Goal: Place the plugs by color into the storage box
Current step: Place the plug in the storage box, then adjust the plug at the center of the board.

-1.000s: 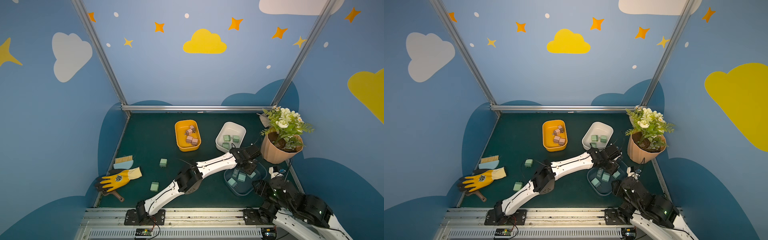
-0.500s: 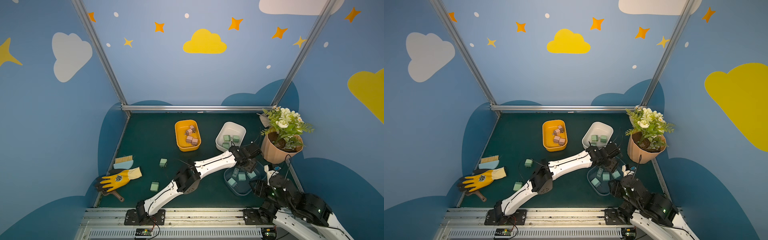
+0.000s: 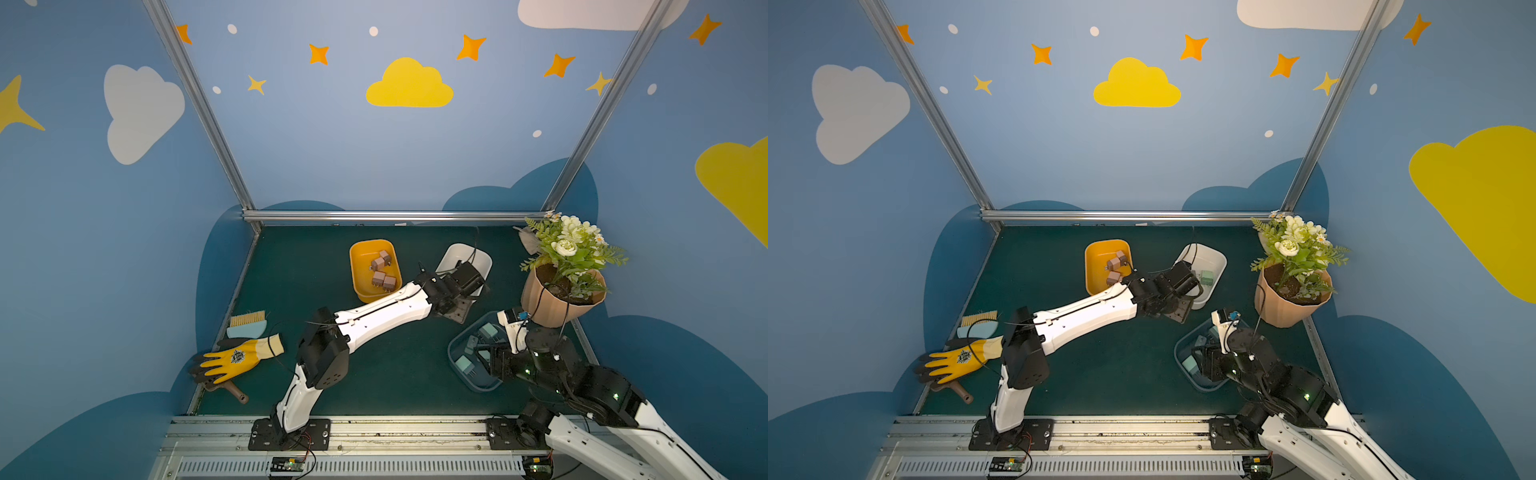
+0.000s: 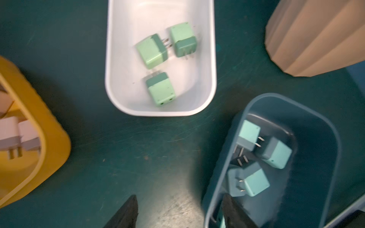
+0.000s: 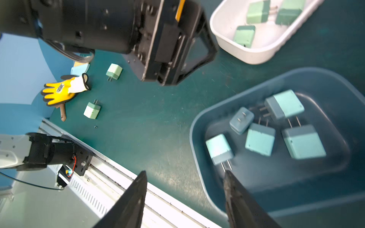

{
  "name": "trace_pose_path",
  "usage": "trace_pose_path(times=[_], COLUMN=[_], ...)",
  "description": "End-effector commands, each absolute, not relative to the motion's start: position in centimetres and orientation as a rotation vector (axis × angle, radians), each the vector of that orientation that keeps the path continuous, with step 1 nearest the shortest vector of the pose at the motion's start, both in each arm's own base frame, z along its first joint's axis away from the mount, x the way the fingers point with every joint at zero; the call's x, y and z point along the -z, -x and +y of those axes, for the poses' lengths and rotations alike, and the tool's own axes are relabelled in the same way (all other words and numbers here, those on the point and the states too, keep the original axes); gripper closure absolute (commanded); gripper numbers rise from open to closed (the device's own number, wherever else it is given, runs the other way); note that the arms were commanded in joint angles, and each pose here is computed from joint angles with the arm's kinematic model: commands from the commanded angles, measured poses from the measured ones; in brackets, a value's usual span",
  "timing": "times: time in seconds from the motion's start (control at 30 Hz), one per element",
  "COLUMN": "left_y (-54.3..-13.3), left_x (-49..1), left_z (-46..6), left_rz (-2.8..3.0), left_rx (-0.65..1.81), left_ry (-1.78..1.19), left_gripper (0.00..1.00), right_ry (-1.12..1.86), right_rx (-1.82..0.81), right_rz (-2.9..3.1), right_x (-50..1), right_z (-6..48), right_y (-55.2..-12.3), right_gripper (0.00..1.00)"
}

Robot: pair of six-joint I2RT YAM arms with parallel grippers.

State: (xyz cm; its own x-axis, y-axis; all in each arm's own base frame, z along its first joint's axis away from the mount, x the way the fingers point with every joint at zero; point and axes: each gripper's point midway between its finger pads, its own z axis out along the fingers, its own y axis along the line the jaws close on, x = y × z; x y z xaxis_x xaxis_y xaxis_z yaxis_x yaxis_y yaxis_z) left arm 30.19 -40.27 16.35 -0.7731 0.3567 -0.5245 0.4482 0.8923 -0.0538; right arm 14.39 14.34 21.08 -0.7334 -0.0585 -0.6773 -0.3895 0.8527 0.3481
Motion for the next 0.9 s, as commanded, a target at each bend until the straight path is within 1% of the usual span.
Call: trace_pose_path(times=[0.0, 0.07, 0.17, 0.3, 0.37, 0.5, 0.6, 0.7, 0.87], left_y=[-30.3, -30.1, -29.7, -28.4, -27.2, -24.6, -22.5, -20.7, -18.2], left_x=[-16.1, -16.3, -16.9, -18.0, -17.8, -17.1, -17.5, -18.1, -18.9], left_z=[-35.5, -32.8, -28.6, -22.6, -19.4, -14.5, -11.5, -10.0, -8.5], left_rz=[2.575, 2.581, 2.562, 2.546, 2.574, 2.592, 2.531, 2.458, 2.433], left_rx=[0.116, 0.079, 0.017, -0.042, 0.005, 0.157, 0.184, 0.257, 0.33], left_ry=[-0.491, -0.445, -0.379, -0.24, -0.108, 0.128, 0.198, 0.212, 0.235], left_gripper=[0.32, 0.32, 0.32, 0.32, 0.32, 0.34, 0.35, 0.37, 0.38], right_ry=[0.452, 0.501, 0.648, 0.688, 0.724, 0.76, 0.788, 0.821, 0.97], right_rx=[-0.623, -0.623, -0.704, -0.735, -0.77, -0.777, -0.801, -0.861, -0.952], right_rz=[2.237, 2.237, 2.165, 2.07, 2.032, 2.072, 2.113, 2.163, 2.138], right_x=[-23.4, -23.6, -24.3, -25.9, -26.2, -24.9, -23.5, -21.3, -19.1], right_z=[16.3, 17.6, 21.3, 25.5, 27.9, 31.6, 34.2, 37.1, 42.3], right_y=[-15.9, -16.5, -17.6, -20.8, -22.2, -24.9, -26.4, -27.5, -27.1], right_gripper=[0.37, 0.35, 0.33, 0.32, 0.32, 0.31, 0.3, 0.31, 0.31])
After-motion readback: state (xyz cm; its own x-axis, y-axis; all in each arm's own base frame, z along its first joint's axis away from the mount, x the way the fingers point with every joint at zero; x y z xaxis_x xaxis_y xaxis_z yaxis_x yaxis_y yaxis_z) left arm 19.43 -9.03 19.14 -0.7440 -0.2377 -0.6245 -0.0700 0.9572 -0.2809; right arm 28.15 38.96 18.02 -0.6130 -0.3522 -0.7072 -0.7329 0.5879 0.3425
